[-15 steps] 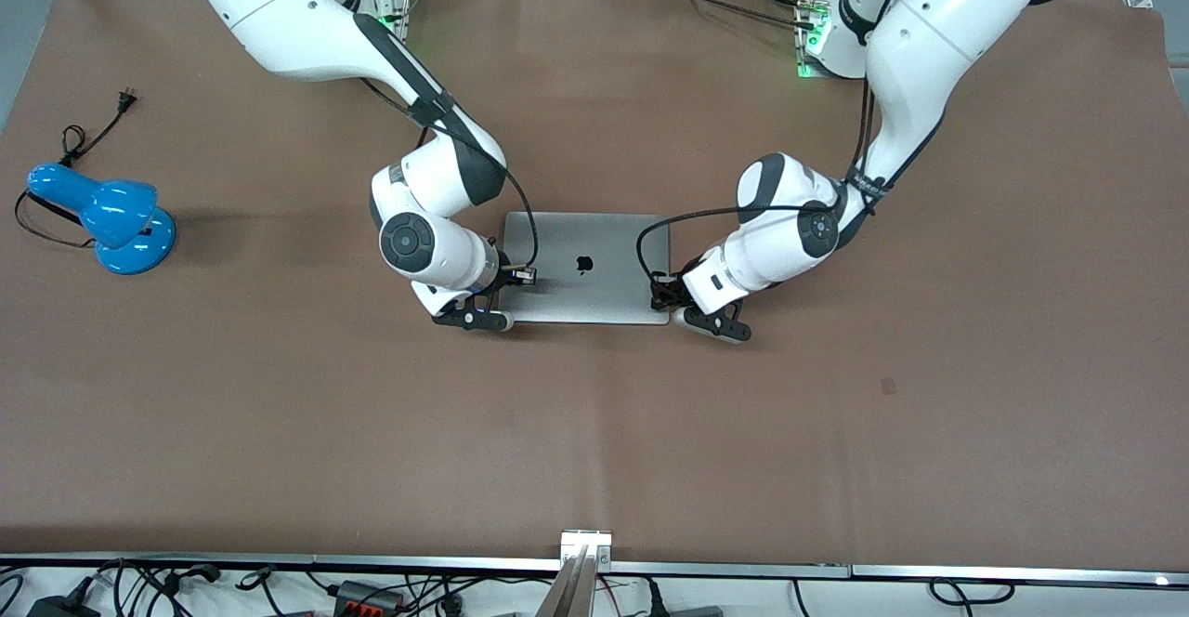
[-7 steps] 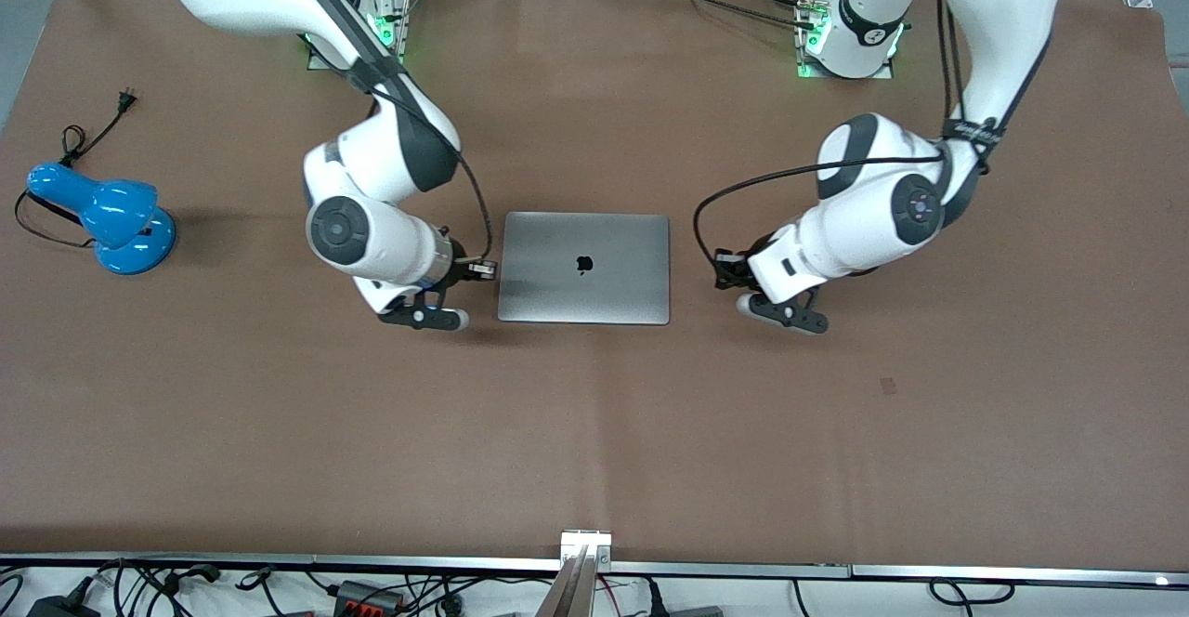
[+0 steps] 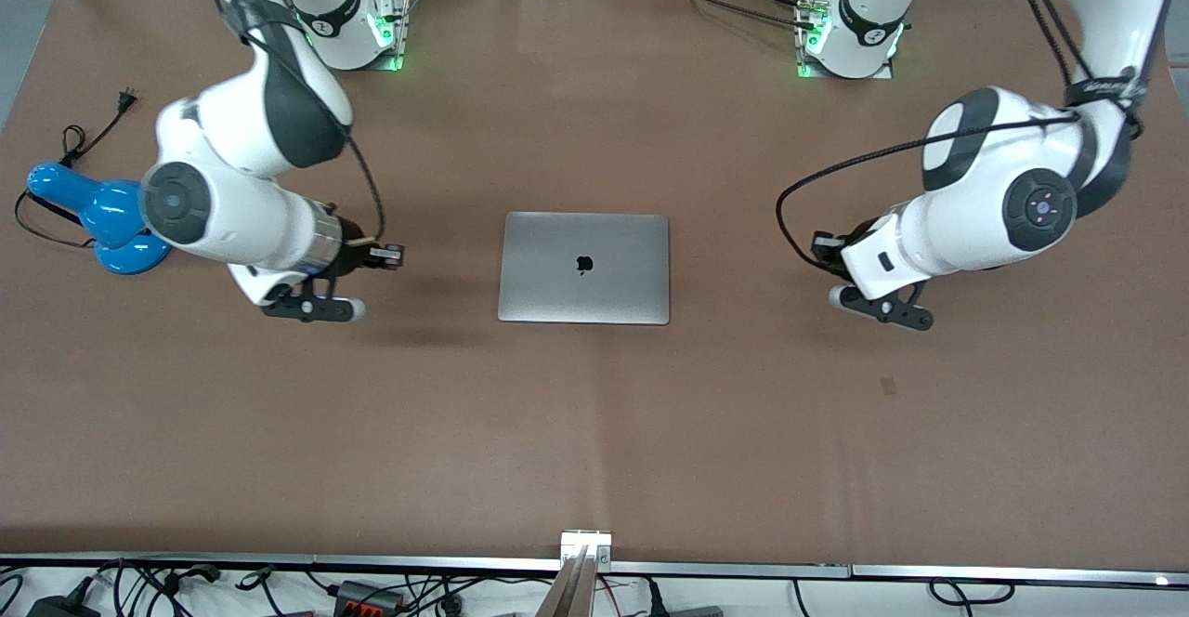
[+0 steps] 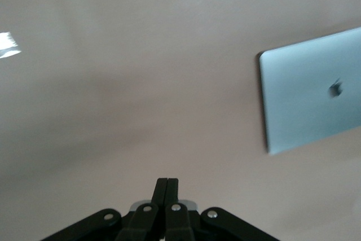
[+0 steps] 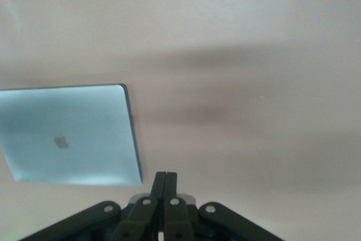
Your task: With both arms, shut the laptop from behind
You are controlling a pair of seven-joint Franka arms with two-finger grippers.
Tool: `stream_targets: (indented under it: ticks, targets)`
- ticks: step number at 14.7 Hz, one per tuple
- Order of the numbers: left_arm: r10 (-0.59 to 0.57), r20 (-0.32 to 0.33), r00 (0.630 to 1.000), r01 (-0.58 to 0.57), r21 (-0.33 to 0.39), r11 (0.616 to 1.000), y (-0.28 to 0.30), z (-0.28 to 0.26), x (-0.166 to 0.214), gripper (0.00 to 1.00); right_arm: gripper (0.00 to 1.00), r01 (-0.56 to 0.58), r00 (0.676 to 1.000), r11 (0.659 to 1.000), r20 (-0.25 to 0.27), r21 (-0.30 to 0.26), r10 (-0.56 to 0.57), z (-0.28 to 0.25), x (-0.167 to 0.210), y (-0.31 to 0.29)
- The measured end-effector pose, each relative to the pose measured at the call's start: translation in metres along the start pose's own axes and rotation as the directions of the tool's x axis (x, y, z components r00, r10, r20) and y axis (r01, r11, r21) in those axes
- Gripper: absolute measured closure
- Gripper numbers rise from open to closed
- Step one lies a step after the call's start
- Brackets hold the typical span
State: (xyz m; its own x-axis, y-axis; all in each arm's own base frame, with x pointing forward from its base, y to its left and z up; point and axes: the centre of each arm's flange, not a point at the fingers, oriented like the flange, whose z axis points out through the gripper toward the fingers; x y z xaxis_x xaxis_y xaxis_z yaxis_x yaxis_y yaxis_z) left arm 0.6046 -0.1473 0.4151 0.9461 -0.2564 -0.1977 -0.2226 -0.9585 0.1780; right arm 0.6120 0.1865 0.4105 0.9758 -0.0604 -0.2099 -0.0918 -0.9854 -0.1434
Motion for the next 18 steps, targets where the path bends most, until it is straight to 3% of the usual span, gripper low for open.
stream_targets:
  ticks: [3,6,9,12,16,17,18]
  targets:
    - [0.004,0.08,0.997,-0.013,0.115,0.993,-0.008,-0.042,-0.015,0.96,0.99,0.025,0.999,1.0,0.037,0.001,-0.025,-0.043,0.004,0.046]
    - [-0.025,0.118,0.993,0.008,0.144,0.99,-0.019,-0.078,-0.027,0.95,0.99,0.034,0.999,0.999,0.023,0.017,-0.034,-0.079,0.009,0.079]
    - [-0.064,0.155,0.986,0.042,0.145,0.989,-0.036,-0.102,-0.04,0.7,0.99,0.043,0.998,0.999,0.05,-0.022,-0.042,-0.103,0.001,0.081]
    - [-0.099,0.134,0.986,0.08,0.139,0.987,-0.054,-0.125,-0.048,0.44,0.99,0.049,0.998,0.995,0.048,-0.091,-0.045,-0.126,-0.006,0.084]
    - [-0.15,0.119,0.981,0.134,0.134,0.982,-0.081,-0.153,-0.066,0.07,0.99,0.081,0.996,0.988,0.035,-0.129,-0.077,-0.138,-0.007,0.09]
    - [-0.155,0.12,0.981,0.139,0.129,0.982,-0.088,-0.157,-0.07,0.0,0.99,0.104,0.994,0.985,0.032,-0.139,-0.101,-0.14,-0.006,0.091]
    - [-0.155,0.115,0.981,0.142,0.118,0.983,-0.091,-0.16,-0.071,0.0,0.99,0.125,0.992,0.982,0.025,-0.144,-0.123,-0.145,-0.006,0.092]
